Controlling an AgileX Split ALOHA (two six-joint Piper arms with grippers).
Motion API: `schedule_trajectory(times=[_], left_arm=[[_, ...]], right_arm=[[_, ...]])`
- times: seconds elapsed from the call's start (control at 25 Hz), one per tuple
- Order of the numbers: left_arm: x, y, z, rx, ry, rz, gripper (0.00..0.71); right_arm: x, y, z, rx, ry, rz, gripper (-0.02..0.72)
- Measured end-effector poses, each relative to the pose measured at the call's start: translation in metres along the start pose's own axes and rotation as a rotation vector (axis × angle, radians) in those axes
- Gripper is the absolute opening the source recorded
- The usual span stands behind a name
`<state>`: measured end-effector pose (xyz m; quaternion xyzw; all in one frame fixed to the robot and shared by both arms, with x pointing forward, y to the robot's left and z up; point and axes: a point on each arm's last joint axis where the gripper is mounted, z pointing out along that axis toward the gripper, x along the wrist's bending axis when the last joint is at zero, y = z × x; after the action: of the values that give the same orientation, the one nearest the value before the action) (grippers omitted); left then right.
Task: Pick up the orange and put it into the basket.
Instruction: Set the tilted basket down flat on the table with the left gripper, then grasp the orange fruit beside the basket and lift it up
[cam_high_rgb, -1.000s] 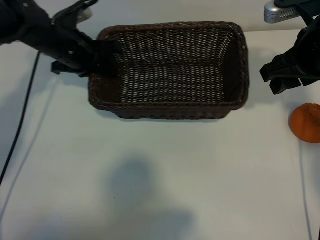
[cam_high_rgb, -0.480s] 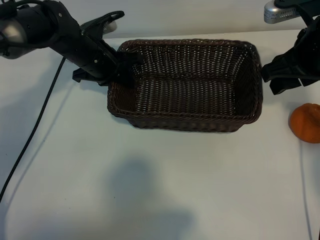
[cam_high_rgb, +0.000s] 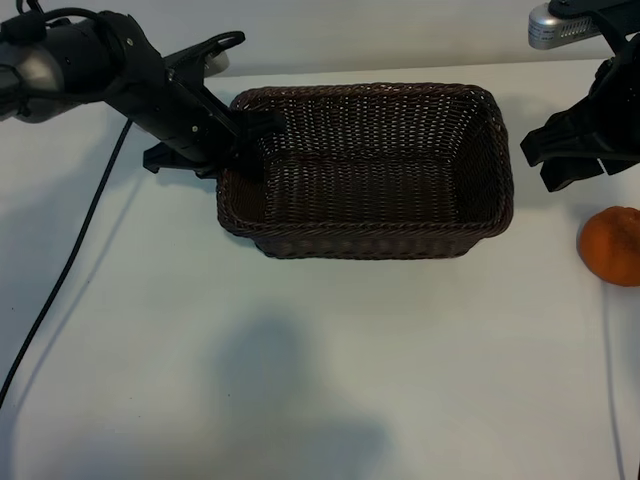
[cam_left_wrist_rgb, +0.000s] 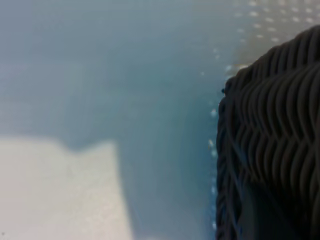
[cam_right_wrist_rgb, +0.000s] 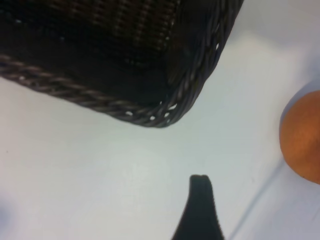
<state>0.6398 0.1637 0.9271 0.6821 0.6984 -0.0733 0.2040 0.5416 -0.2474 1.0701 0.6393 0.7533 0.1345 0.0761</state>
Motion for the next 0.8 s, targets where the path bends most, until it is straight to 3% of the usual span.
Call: schedule_trajectory(times=[0.56,0.64,0.8], left_arm=[[0.0016,-0.0021,0.0066,0.013,-0.012,-0.027,0.169],[0.0016,-0.0024,0.0066,0.017,-0.012,-0.027,0.214],[0.0,-0.003,0.005,0.022,-0.023,-0.035,0.456]], right_arm=[[0.0,-0.0001,0.0,0.001,0.0,0.0,0.548],[0.0,-0.0001,0.0,0.001,0.0,0.0,0.548],[0.0,-0.0001,0.0,0.001,0.0,0.0,0.548]])
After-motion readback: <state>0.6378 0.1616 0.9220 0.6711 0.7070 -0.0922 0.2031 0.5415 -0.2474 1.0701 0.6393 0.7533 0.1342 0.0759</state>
